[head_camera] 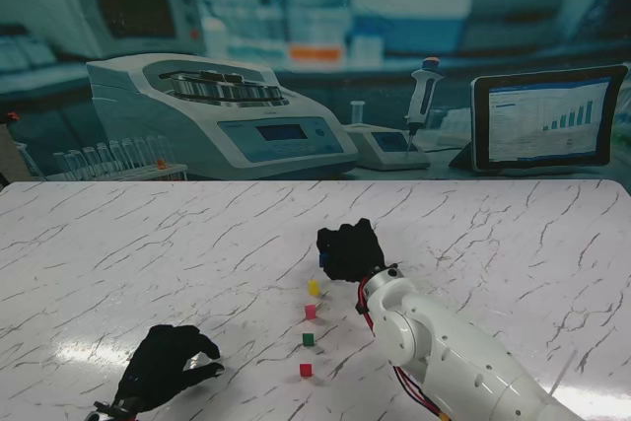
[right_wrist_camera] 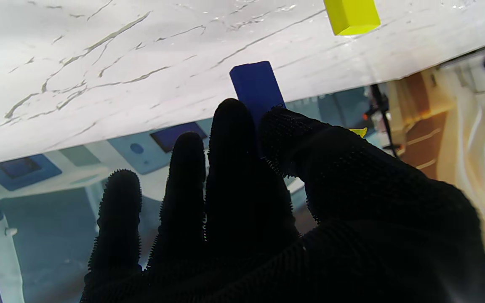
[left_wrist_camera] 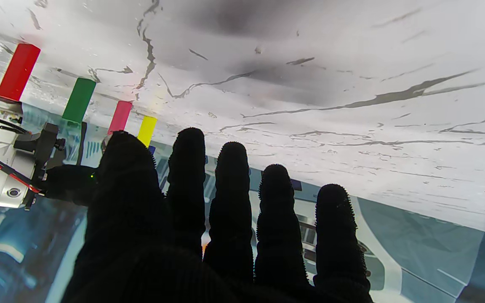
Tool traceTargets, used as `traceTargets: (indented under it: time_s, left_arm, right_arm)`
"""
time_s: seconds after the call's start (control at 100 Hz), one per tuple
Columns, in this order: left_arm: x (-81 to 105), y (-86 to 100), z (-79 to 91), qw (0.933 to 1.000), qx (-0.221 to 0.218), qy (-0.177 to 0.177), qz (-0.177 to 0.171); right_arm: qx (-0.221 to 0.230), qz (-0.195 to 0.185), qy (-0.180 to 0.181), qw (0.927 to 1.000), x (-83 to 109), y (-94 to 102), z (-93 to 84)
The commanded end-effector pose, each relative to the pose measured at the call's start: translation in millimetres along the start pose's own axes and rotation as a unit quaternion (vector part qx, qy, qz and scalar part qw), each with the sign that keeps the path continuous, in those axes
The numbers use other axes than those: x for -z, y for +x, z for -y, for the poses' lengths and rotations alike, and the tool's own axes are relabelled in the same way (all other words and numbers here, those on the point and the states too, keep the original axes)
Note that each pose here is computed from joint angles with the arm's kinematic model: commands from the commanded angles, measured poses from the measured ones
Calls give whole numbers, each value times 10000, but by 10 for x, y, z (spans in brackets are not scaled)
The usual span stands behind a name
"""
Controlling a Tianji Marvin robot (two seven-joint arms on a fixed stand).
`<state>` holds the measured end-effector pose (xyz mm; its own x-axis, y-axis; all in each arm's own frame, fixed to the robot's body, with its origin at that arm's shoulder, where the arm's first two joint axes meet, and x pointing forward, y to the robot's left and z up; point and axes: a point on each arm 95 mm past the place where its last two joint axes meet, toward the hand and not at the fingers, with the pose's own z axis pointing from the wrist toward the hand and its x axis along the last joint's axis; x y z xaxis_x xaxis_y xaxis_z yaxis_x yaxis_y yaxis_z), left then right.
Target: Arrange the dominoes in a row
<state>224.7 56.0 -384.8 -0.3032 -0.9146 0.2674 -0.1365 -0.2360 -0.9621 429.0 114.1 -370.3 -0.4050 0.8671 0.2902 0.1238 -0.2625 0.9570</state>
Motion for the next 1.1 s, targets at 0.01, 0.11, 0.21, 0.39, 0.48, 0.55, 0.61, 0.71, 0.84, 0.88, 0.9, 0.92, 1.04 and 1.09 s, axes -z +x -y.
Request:
traceTargets:
  time_s: [0.01,0.11,0.21,0.39,0.48,0.55,0.61,0.71,0.84,0.88,0.9,0.92,1.04,1.09]
  left_arm:
    - [40,32,-45,9999,118,-69,-92]
    - [47,26,-48,9999,128,-68,-80]
    - [53,26,-47,9999,137,-62,-73]
    - [64,29,-44,9998,150,-59,-64]
    - [68,26,-44,9998,162,-61,-50]
    - [72,25,-43,9998,167,-61,-40]
    - [73,25,-41,9998,173,-64,-34]
    - [75,26,-37,9998,179,-63,-30]
    - [78,24,-36,9998,189,-64,-18]
    - [79,24,-35,9998,191,-64,-14]
    - [80,24,-35,9998,191,-63,-12]
    - [81,24,-35,9998,191,-63,-11]
    - [84,21,-35,9998,198,-66,2]
    - [86,20,-35,9998,200,-65,7]
  right_arm:
    - [-92,-31,25,9999,-22,93,53]
    - [-104,-33,74,9999,-41,107,92]
    - [-112,-25,109,9999,-58,112,122]
    - [-156,19,151,9998,-91,107,173]
    - [-152,25,191,9997,-105,103,199]
    - [-158,36,209,9996,-114,101,213]
    - [-164,45,227,9996,-121,97,223]
    - [-149,76,237,9996,-136,89,232]
    - [-137,106,229,9996,-144,91,231]
    - [-130,115,225,9996,-146,91,231]
    - [-127,118,223,9996,-146,91,231]
    - [-126,120,221,9996,-147,91,231]
    - [-127,138,233,9996,-147,95,237]
    - [-135,147,237,9995,-150,96,245]
